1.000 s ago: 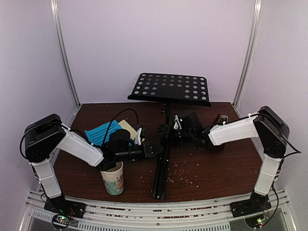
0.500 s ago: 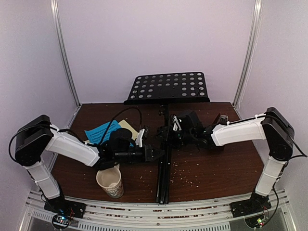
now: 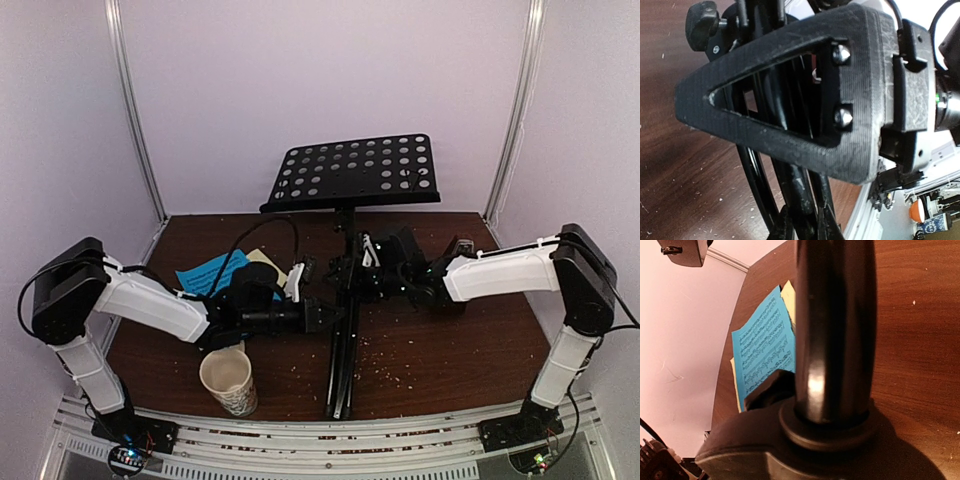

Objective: Pack up the instrument practice props

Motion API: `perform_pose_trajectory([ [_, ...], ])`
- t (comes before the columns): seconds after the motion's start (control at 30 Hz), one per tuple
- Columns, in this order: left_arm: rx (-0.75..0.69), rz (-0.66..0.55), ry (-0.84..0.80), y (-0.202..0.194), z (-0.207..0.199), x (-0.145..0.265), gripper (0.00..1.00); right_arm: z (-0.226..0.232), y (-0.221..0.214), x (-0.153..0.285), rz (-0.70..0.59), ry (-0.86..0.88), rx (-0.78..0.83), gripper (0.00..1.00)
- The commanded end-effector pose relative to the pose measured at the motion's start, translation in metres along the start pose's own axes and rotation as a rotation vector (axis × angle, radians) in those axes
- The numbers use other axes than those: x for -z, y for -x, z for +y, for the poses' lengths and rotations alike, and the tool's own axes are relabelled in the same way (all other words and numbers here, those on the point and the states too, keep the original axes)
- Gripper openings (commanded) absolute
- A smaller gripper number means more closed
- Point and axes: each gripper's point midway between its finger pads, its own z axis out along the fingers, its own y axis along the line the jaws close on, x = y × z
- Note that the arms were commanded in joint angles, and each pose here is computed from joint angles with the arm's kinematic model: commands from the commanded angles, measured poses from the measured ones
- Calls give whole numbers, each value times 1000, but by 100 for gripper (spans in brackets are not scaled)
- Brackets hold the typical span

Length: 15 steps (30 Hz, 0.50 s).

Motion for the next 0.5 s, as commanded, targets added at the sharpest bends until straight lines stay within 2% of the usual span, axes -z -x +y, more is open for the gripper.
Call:
perform_pose_trajectory([
  [0.0,-189,-107,-265,30,-67,-6,0,-8,28,-10,-111,-30,82,0],
  [0.27,-165,-36,-222,10,-42,-24,0,-31,16,-29,-52,-88,86,0],
  [0.47,-146,10,-144,-3,-21,-27,3,-46,6,-43,-15,-127,85,7],
])
